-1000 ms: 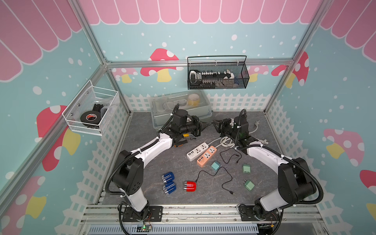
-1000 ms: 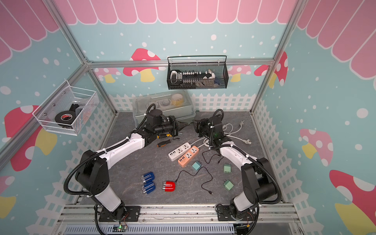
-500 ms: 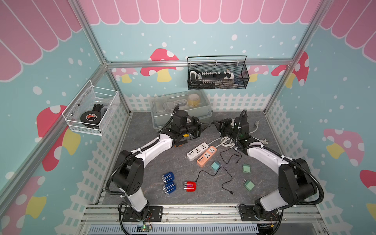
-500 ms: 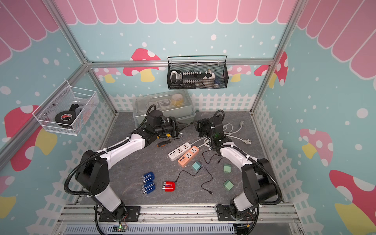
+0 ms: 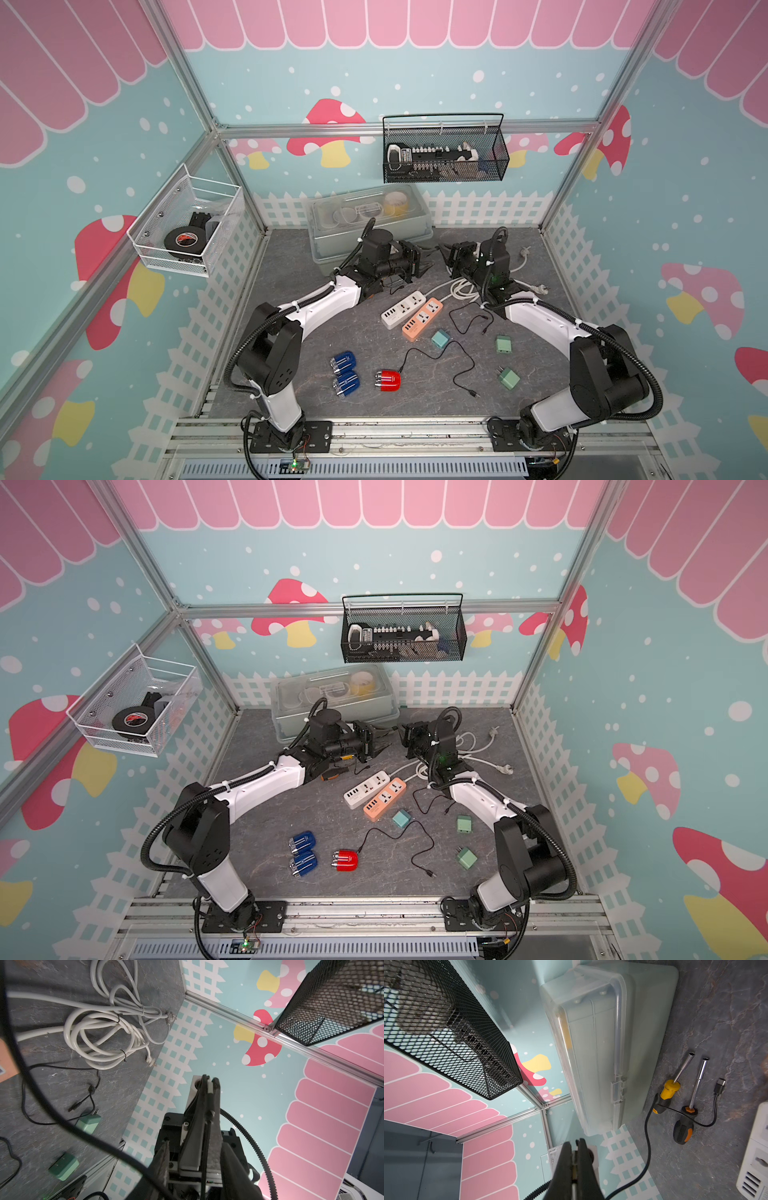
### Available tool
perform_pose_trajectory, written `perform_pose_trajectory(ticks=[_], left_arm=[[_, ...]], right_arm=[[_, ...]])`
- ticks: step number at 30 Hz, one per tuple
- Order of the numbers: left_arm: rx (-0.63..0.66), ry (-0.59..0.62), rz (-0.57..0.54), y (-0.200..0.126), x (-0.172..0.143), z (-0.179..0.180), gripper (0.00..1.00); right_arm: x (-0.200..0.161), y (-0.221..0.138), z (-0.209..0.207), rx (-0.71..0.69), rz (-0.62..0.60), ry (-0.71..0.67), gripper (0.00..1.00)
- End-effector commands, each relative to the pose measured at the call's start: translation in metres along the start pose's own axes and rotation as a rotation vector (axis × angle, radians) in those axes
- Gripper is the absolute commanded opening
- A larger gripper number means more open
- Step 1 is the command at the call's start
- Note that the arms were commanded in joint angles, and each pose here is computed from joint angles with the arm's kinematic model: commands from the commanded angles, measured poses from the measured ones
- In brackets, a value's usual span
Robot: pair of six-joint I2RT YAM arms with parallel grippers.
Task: Charge the electric shaver
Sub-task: Pick up the charging cable from the center of the board.
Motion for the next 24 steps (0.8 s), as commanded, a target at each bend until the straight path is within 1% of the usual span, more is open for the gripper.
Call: perform_pose_trajectory(ticks=[1,8,11,14,15,24], left_arm=[[-0.076,0.010,-0.025,0.008,0.008,-0.019,0.35],[-0.109,0.020,-0.042,0.014,0.017,-0.021,0.30],[-0.123,0.024,-0.047,0.014,0.019,-0.023,0.30],[-0.123,0.022,-0.039,0.016,0.019,-0.023,0.20],[-0.121,0.021,-0.036,0.016,0.019,-0.023,0.18],[-0.093,0.012,-0.017,0.020,0.018,-0.015,0.16]], right_arm=[[-0.006,-0.007,0.013,0.052,0.002,0.014,0.00],[-0.008,-0.008,0.010,0.045,0.009,0.020,0.00],[-0.008,-0.008,0.007,0.035,0.010,0.018,0.00],[-0.007,-0.008,0.006,0.032,0.006,0.021,0.00],[-0.006,-0.008,0.006,0.034,0.004,0.021,0.00],[-0.007,-0.003,0.008,0.036,0.014,0.022,0.00]])
Point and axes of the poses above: each gripper's point midway between its finger pads, its own y axis out along the fingers, its own z axis along the line the jaws close on, x = y × z, the point moved 2 cm from there along -y, back along the fingers, and after that the axes turned 2 degrees about y, right-handed, at the moved point
